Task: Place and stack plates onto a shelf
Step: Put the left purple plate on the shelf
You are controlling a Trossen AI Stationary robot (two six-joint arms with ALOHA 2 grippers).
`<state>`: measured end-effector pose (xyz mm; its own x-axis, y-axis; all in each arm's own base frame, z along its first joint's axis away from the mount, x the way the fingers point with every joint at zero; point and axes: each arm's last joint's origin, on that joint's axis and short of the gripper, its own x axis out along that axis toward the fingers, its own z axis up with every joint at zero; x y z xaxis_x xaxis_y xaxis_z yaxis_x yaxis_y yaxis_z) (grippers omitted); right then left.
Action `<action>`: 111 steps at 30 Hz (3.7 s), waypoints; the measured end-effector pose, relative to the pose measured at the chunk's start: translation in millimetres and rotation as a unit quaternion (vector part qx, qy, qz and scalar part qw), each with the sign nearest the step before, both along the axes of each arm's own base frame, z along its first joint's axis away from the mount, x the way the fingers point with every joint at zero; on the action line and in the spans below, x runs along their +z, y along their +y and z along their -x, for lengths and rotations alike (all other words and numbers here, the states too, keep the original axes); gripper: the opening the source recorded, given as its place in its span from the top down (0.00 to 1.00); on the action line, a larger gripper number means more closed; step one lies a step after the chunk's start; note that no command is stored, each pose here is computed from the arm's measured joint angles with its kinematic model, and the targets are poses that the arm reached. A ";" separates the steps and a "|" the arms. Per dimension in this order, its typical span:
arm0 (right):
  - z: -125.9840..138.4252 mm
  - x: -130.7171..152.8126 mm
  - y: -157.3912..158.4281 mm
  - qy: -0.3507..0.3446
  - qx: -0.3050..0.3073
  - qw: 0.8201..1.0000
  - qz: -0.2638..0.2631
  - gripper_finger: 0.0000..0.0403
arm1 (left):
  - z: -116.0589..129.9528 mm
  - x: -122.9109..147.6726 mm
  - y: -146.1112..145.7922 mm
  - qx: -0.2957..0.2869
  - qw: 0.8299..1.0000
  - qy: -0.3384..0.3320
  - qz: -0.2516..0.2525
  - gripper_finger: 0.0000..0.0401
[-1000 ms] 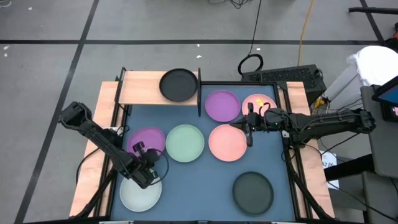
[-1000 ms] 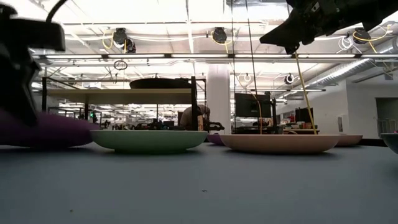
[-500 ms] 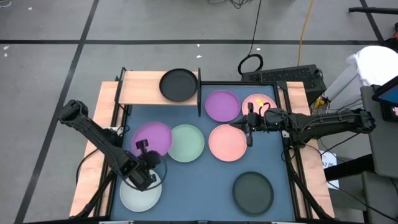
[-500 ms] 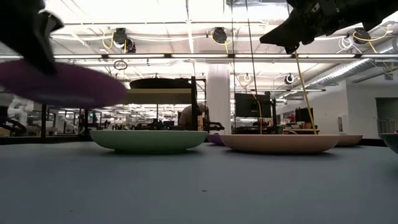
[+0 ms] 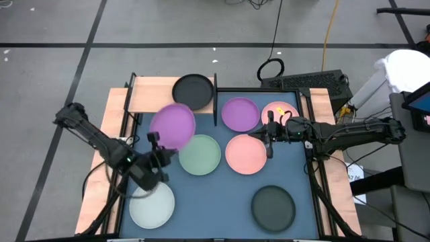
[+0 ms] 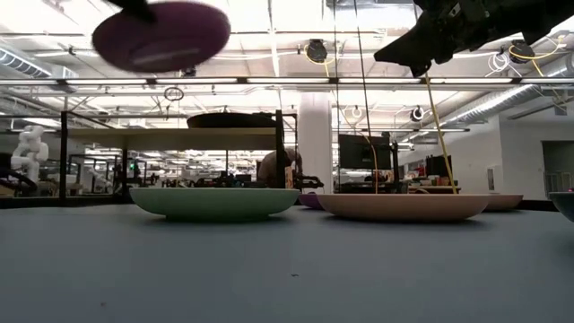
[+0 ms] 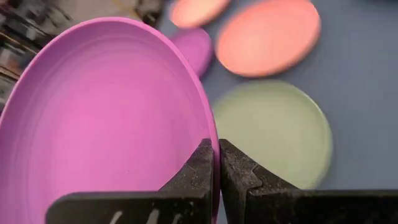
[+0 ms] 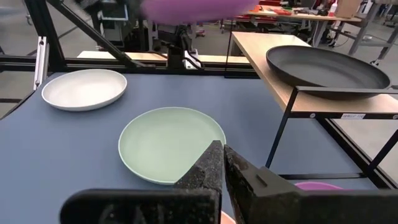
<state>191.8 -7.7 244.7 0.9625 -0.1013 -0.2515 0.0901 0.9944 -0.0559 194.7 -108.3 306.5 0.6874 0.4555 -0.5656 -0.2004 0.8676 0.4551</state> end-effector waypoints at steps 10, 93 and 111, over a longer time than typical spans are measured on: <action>0.0 0.1 0.0 0.000 0.001 1.000 0.008 1.00 | 25.7 54.5 68.2 0.082 0.988 -0.130 -0.005 0.97; -0.1 0.5 -0.1 0.001 0.008 0.999 0.038 1.00 | 43.0 -26.5 192.6 0.351 0.913 -0.126 0.162 0.90; -0.2 0.8 -0.1 0.000 0.008 0.999 0.038 1.00 | 34.4 -40.5 196.7 0.350 0.922 -0.060 0.158 0.53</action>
